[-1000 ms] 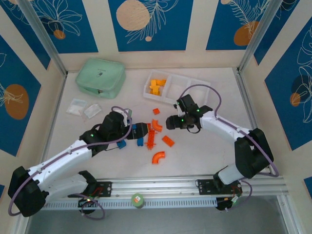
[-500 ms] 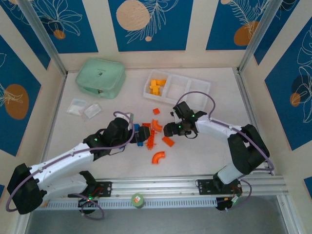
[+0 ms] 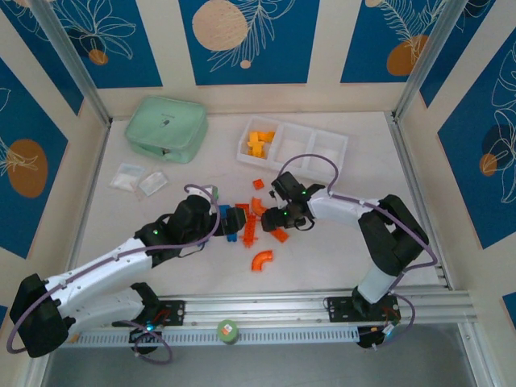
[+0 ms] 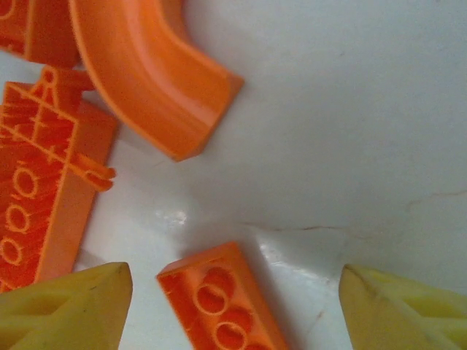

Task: Sort the legos into containers by color
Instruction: Pick up the lego from the center of the table.

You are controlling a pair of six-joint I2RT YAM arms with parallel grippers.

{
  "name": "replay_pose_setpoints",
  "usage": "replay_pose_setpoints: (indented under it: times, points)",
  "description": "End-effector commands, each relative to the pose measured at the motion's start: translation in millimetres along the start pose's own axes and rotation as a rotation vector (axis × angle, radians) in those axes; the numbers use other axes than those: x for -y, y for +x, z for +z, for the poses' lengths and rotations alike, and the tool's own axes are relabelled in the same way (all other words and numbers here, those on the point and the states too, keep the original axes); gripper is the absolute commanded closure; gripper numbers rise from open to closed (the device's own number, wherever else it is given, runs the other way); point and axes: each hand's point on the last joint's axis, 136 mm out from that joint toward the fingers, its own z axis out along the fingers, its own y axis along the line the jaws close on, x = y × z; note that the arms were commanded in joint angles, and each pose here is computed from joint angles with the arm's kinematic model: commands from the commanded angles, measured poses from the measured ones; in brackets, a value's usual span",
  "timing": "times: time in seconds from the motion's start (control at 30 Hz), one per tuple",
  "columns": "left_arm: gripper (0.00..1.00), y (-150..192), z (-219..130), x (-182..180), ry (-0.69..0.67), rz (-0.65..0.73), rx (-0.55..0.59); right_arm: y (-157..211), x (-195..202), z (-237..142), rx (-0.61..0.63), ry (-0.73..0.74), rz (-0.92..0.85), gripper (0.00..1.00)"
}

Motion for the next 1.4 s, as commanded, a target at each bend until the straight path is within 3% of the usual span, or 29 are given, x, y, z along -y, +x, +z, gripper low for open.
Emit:
replay_pose_setpoints:
  times: [0.0, 0.27, 0.67, 1.37]
  points:
    - [0.01, 3, -1, -3, 0.002, 0.026, 0.004, 12, -4, 0, -0.035, 0.024, 0.005, 0.28]
    - [0.0, 2, -8, -6, -0.001, 0.038, 0.028, 38, -2, -1, -0.076, 0.137, -0.012, 0.4]
    - [0.01, -2, -8, -5, 0.009, 0.058, 0.049, 39, 3, 5, -0.099, 0.282, -0.057, 0.54]
    - [0.01, -15, -10, 1, 0.02, 0.064, 0.077, 14, 1, -21, -0.009, 0.17, -0.008, 0.71]
